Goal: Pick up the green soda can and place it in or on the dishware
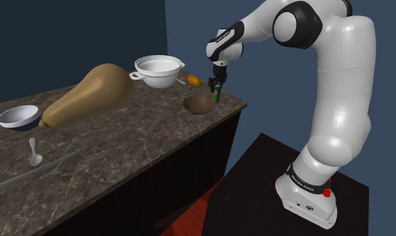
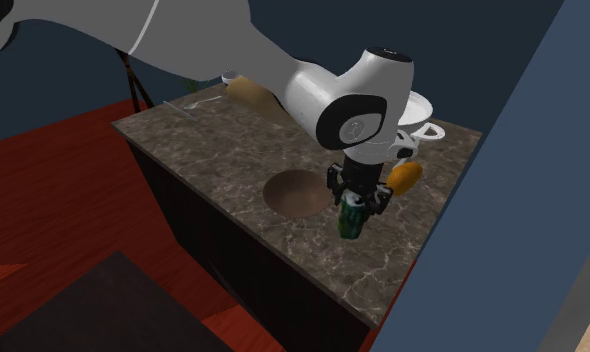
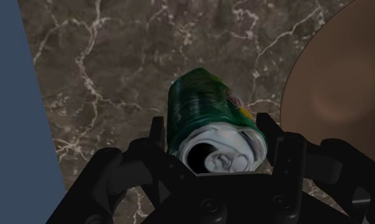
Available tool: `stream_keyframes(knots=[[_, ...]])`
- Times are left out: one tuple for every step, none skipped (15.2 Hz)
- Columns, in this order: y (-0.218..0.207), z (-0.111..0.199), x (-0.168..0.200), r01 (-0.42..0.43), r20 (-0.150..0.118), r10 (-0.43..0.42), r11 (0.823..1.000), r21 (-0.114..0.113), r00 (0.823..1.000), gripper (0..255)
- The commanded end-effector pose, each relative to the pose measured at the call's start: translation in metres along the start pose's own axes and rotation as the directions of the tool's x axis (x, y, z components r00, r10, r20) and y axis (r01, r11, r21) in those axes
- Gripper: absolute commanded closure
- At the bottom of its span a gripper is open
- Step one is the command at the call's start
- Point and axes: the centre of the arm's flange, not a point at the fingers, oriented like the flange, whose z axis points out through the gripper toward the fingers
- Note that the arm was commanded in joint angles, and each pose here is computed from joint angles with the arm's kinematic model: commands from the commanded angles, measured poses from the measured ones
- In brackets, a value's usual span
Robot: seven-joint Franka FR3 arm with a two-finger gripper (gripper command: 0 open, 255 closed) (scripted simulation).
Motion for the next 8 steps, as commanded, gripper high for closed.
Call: stream_keyframes(knots=[[0.0,0.0,0.0,0.0,0.001,0.0,1.0,0.001,1.0,255],[0.0,0.001,0.0,0.0,0.001,0.0,1.0,0.001,1.0,255],[0.0,-0.005,0.0,0.0,0.001,0.0,1.0,0.001,1.0,255],[-0.001,-0.01,0.0,0.0,0.001,0.0,1.0,0.001,1.0,255],[-0.001,-0.015,0.0,0.0,0.001,0.0,1.0,0.001,1.0,255],[-0.001,-0.02,0.0,0.0,0.001,0.0,1.0,0.001,1.0,255],[-0.001,-0.026,0.0,0.0,0.001,0.0,1.0,0.001,1.0,255],[-0.001,-0.031,0.0,0.0,0.001,0.0,1.0,0.001,1.0,255]])
